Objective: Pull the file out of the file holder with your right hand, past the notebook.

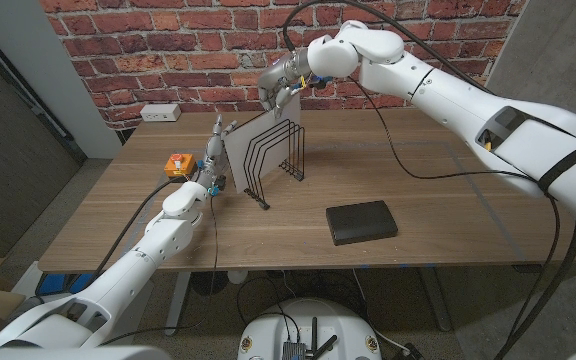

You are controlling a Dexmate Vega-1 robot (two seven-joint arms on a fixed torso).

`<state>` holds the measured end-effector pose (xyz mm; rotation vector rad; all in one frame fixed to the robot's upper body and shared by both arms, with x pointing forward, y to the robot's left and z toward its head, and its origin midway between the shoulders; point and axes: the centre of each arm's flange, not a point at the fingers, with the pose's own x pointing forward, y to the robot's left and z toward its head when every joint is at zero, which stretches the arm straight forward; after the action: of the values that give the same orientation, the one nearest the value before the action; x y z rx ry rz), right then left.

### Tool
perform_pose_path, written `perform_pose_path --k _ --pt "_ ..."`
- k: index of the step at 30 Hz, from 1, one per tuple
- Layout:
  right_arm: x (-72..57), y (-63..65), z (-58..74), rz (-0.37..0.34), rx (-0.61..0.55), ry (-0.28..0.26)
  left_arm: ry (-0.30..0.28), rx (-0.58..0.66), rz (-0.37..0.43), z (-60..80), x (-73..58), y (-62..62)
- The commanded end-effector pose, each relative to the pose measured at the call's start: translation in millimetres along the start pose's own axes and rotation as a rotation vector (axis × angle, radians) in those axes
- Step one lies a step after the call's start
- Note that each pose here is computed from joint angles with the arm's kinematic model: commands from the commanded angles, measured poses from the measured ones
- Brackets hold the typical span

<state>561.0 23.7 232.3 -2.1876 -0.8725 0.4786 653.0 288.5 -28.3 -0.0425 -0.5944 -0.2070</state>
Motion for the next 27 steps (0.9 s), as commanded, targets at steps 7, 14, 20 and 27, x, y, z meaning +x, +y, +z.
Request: perform_pose_path --k 7,14,20,27 --pt "-1.5 -7.2 -9.0 0.017 0.041 0.005 0.001 0.0 0.0 0.1 -0.1 0.3" --pt "-5.8 -10.0 -13.8 0.012 0.062 0.002 0.001 0.0 0.0 0.3 0.0 0.4" --pt "-11.3 -13.0 -17.4 0.01 0.075 0.003 0.0 0.001 0.0 1.0 0.1 1.3" --pt "-18.6 -16.4 -21.2 -0.005 0.098 -0.003 0.001 0.001 0.0 0.9 0.0 0.9"
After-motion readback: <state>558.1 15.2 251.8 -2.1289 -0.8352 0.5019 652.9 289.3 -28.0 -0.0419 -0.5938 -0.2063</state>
